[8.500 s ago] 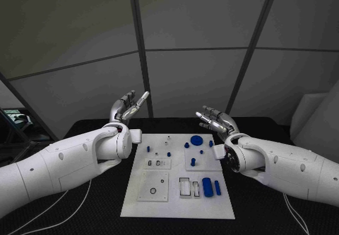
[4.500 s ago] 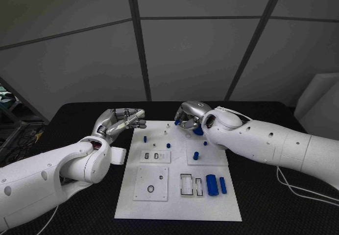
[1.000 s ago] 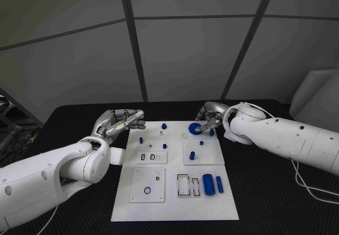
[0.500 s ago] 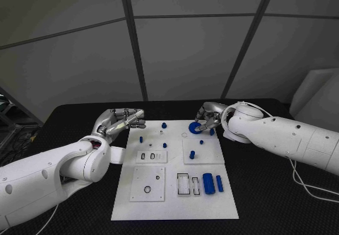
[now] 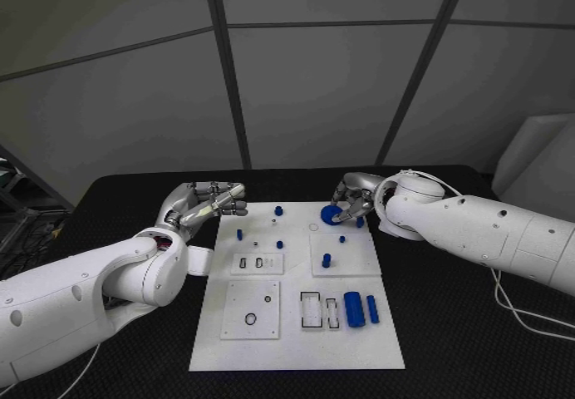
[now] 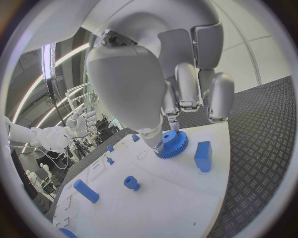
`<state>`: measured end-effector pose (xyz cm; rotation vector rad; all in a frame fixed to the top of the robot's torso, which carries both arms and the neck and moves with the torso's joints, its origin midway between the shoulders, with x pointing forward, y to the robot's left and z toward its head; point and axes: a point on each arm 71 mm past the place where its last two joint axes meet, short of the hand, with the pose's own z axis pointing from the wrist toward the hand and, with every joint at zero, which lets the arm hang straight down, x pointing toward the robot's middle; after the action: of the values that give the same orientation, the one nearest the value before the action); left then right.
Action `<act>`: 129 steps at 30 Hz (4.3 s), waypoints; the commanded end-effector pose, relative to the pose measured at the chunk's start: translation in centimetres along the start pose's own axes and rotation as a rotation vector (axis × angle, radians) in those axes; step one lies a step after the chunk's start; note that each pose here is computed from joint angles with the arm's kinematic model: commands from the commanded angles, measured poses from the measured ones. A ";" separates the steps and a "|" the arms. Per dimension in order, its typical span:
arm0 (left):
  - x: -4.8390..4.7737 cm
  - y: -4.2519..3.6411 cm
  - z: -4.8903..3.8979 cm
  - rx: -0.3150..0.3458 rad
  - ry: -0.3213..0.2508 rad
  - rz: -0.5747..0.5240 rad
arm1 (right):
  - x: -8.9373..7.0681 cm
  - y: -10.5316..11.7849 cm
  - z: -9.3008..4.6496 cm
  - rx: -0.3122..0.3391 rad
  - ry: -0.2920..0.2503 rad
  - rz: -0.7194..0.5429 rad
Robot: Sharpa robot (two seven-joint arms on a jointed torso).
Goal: Assemble the parts on the task board
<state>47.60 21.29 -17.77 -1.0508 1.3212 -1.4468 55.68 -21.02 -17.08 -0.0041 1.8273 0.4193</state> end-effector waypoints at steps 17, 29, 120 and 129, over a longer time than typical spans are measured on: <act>0.10 -0.12 0.04 0.007 0.011 -0.004 | 0.2 0.5 0.3 0.003 -0.020 -0.081; 0.05 -0.11 0.03 0.005 0.010 -0.004 | -0.5 2.2 -0.6 -0.079 -0.172 -0.117; -0.79 0.07 0.17 -0.001 -0.005 0.005 | 0.2 1.5 -3.4 -0.279 -0.219 0.263; -0.79 0.20 0.33 -0.002 -0.004 0.004 | -0.9 -4.3 -5.1 -0.205 -0.228 0.310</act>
<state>48.12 22.11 -18.07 -1.0603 1.3202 -1.4225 52.20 -26.76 -16.34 0.1538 1.5579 0.7112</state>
